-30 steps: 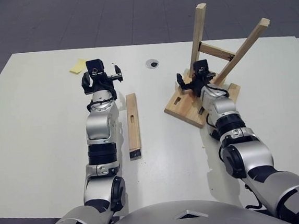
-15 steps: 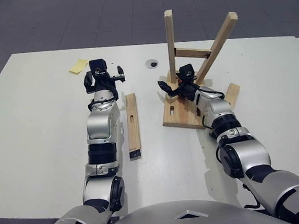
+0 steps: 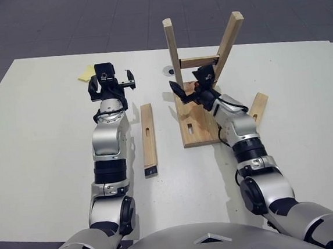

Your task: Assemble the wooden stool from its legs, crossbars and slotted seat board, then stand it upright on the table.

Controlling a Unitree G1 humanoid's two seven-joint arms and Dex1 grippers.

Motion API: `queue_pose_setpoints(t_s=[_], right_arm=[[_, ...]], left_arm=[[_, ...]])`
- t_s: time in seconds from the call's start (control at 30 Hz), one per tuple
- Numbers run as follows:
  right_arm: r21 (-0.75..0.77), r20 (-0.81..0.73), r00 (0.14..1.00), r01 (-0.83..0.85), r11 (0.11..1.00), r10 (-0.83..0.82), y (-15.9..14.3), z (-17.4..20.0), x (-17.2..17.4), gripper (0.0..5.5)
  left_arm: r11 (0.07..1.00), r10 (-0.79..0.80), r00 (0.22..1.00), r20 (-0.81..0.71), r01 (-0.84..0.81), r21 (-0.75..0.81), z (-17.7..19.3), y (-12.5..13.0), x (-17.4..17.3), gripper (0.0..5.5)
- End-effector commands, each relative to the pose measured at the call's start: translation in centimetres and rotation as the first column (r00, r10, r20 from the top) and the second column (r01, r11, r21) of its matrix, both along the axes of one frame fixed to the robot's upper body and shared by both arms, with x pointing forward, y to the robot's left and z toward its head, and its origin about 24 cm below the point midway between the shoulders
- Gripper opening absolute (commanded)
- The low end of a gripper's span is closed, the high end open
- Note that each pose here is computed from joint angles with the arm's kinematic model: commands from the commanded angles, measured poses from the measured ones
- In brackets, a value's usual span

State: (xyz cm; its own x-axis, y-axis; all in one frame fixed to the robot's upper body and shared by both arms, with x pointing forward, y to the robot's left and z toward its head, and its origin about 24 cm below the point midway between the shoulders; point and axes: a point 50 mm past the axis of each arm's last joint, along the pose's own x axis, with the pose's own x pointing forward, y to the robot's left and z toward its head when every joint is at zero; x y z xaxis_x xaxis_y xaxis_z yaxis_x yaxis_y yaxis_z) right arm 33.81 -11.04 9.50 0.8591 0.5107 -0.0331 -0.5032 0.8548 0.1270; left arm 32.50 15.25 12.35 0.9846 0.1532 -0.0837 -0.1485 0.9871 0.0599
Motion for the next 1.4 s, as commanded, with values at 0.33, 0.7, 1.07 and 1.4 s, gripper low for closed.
queue_pose_setpoints(t_s=[0.33, 0.7, 1.07, 1.4], right_arm=[[0.015, 0.031, 0.990, 0.139, 0.990, -0.139, -5.0, 5.0, -7.7, 5.37], [0.141, 0.076, 0.986, 0.138, 0.980, -0.149, -5.0, 8.1, -9.4, 5.40], [0.225, 0.136, 0.976, 0.138, 0.965, -0.171, -4.1, 10.2, -10.3, 5.40], [0.256, 0.101, 0.976, 0.164, 0.953, -0.195, -3.8, 9.7, -10.2, 5.40]], left_arm=[[0.995, 0.046, 0.952, -0.302, -0.015, 0.103, -6.0, 5.3, -6.2, 5.40], [0.989, -0.051, 0.792, -0.608, -0.044, -0.141, -12.9, 7.5, -8.4, 4.36], [0.995, -0.096, 0.609, -0.787, 0.054, -0.079, -15.9, 10.6, -11.8, 2.52], [0.984, -0.147, 0.703, -0.695, 0.178, -0.029, -12.1, 10.3, -8.2, 1.30]])
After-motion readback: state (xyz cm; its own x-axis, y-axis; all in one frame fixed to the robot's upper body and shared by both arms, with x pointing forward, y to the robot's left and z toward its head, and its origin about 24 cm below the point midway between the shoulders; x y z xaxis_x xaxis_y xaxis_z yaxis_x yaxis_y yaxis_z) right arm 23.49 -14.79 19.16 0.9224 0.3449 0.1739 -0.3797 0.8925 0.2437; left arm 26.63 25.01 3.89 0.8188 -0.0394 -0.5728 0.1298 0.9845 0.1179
